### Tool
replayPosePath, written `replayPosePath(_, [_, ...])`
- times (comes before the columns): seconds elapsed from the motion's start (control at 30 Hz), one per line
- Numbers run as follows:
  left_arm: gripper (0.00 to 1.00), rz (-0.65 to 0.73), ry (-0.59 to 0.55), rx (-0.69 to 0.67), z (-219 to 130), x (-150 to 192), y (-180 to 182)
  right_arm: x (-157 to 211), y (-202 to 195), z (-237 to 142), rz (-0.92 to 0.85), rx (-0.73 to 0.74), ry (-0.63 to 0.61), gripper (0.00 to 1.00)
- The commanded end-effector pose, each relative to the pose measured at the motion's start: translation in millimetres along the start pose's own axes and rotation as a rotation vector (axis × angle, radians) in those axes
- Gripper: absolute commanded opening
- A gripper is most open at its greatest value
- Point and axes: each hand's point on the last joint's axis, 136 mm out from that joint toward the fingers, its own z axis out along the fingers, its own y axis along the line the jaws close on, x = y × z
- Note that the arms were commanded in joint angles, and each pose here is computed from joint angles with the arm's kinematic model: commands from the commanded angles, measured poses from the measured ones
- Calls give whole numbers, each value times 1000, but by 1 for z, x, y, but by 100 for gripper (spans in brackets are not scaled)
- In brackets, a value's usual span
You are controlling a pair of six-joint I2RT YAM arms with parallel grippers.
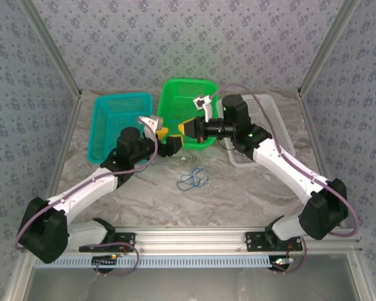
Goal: Untangle the cables
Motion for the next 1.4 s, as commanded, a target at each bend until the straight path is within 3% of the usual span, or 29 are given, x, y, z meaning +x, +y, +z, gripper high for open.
replayPosePath(0.0, [86, 60, -17, 18, 4, -16, -5, 9, 12, -5, 16, -37, 29, 0])
replayPosePath(0.2, [86, 97, 0, -8, 6, -12, 1, 18, 20, -7, 35, -76, 64, 0])
replayPosePath(0.27, [73, 121, 9, 14, 7, -11, -3, 20, 21, -9, 42, -79, 69, 0])
replayPosePath(0.4, [36, 170, 47, -13, 9, -7, 3, 24, 25, -13, 57, -95, 92, 0])
replayPosePath(0.63, [11, 286, 86, -79, 4, -4, 14, 49, 23, -20, 130, -93, 195, 0])
replayPosePath(0.93, [1, 464, 114, -250, -3, -22, 39, 96, 4, -25, 262, -33, 326, 0])
replayPosePath(1.23, [0, 644, 126, -224, -5, -37, 24, 137, 0, -7, 392, -68, 479, 0])
replayPosePath(1.37, [0, 700, 102, -273, -10, -48, 24, 157, 9, 2, 400, -96, 567, 0])
